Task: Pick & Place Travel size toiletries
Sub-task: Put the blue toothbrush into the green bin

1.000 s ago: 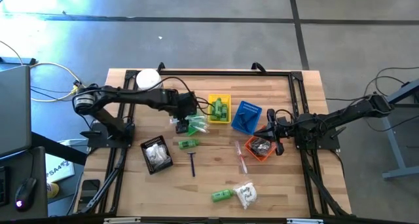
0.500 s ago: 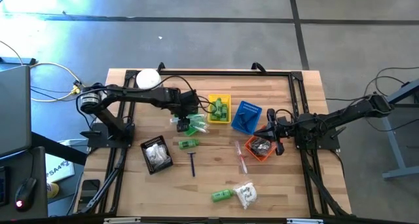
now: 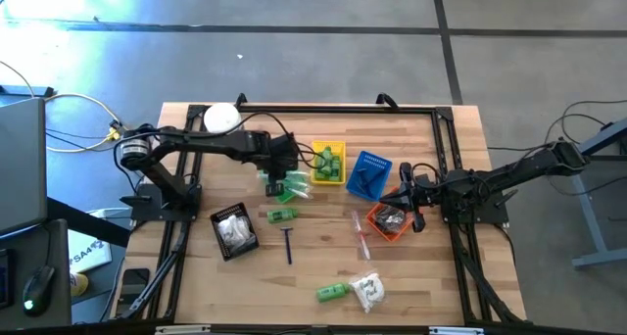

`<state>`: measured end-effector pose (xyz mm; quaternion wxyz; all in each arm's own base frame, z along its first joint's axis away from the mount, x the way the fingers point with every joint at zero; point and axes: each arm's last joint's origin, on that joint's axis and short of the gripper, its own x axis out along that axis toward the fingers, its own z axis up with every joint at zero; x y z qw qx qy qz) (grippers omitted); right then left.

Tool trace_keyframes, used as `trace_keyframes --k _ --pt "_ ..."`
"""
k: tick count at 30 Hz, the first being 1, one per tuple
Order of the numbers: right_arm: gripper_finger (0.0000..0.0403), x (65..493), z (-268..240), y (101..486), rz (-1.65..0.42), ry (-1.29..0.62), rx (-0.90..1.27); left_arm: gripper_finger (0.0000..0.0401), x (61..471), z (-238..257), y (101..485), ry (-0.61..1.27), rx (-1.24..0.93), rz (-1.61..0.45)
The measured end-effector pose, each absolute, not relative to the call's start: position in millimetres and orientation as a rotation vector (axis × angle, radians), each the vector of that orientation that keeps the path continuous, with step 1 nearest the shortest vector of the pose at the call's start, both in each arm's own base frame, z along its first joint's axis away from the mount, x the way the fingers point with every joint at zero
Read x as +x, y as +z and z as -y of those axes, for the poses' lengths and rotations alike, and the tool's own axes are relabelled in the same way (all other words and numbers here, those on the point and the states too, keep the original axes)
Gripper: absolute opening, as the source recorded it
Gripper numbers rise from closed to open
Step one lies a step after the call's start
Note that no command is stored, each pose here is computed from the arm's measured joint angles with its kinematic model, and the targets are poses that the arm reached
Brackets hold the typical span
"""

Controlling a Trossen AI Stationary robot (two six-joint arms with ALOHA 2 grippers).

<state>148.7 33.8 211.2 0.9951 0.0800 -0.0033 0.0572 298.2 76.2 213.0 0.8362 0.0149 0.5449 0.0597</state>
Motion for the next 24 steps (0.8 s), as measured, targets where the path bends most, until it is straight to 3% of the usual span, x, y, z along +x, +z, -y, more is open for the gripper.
trace_keyframes --k 4,8,15,24 --pt "0.0002 148.7 -33.8 211.2 0.006 0.117 0.161 0.0028 298.5 -76.3 219.7 0.107 0.087 -1.110" --pt "0.0002 148.6 -33.9 211.1 0.005 0.118 0.160 0.0012 297.5 -75.2 234.8 0.071 0.157 -1.018" --pt "0.0002 148.6 -33.9 210.5 -0.001 0.119 0.159 0.0009 301.9 -67.6 251.7 -0.244 0.236 -0.794" --pt "0.0002 148.6 -34.4 209.9 -0.008 0.135 0.165 0.0008 288.3 -71.6 212.8 -0.295 0.294 -0.816"
